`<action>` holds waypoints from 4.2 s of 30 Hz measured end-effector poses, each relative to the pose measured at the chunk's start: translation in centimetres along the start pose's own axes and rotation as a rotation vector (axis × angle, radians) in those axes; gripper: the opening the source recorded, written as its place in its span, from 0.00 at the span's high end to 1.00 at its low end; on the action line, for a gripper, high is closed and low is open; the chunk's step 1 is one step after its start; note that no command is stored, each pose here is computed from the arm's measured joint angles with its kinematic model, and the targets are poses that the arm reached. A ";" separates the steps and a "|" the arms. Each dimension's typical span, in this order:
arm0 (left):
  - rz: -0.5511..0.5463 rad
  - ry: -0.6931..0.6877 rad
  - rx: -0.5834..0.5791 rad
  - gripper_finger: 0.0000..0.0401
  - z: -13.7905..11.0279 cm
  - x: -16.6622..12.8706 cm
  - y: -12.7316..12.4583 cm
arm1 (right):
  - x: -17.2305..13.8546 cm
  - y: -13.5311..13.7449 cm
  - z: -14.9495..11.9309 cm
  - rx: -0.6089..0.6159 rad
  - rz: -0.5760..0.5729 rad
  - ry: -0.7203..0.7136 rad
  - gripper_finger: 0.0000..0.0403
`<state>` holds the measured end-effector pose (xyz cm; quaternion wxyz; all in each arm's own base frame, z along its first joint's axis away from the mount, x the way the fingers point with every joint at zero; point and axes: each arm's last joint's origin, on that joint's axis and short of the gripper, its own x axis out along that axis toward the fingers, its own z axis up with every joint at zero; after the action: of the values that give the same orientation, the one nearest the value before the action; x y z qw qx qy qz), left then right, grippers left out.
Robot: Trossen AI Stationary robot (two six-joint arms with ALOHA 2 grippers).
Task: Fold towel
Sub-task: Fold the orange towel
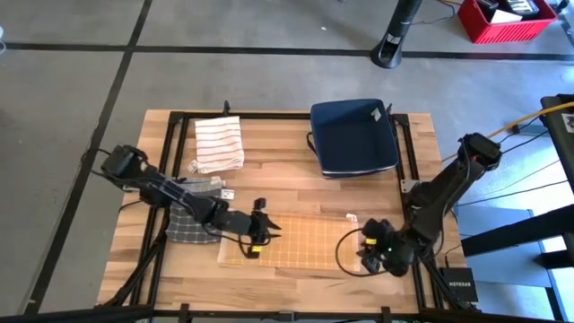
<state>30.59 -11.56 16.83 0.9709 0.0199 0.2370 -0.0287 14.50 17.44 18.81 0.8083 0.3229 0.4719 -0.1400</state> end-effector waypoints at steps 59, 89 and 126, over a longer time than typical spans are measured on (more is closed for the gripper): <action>-0.037 0.047 0.047 0.79 -0.9 18.0 0.8 | 7.4 -4.6 -1.4 0.369 0.130 -0.304 0.91; 0.086 0.528 0.012 0.79 1.0 9.6 -0.3 | 6.1 0.1 4.5 0.268 0.146 -0.494 0.96; 0.192 0.632 -0.074 0.81 -3.0 0.8 -5.3 | 8.7 3.1 9.4 0.202 0.296 -0.562 0.95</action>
<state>29.56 -16.69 13.66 0.8476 0.0145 0.5246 0.0790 26.96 14.29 15.80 0.8823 0.4153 0.1622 -0.1508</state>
